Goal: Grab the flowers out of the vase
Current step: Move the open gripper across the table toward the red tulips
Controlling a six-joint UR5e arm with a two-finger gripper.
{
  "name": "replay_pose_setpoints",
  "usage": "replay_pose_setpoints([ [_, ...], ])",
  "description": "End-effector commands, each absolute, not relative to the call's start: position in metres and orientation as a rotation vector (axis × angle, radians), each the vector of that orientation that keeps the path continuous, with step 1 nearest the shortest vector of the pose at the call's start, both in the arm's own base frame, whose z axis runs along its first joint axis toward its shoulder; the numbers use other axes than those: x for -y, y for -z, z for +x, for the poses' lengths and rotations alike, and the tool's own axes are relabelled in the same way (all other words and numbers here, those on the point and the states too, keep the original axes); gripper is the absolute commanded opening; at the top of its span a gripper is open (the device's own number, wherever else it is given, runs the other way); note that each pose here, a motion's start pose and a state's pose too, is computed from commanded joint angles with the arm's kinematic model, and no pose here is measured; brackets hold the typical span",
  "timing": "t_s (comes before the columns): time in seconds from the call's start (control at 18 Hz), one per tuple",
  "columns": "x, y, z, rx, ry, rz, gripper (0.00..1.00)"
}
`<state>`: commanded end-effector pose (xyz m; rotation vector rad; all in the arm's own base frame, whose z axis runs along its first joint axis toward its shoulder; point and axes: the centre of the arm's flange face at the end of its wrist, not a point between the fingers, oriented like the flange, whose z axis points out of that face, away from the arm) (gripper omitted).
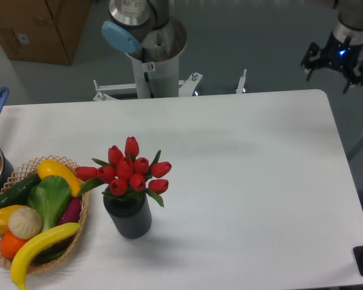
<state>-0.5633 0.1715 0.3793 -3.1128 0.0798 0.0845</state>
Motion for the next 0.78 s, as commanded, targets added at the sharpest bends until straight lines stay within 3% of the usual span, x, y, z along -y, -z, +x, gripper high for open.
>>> replay_pose_setpoints([
  [0.5,-0.201,-0.355,-0.542,-0.151,-0.001,-3.074,1.00],
  [0.78,-0.226,-0.353,-0.500,-0.003,0.025,-2.758,1.00],
])
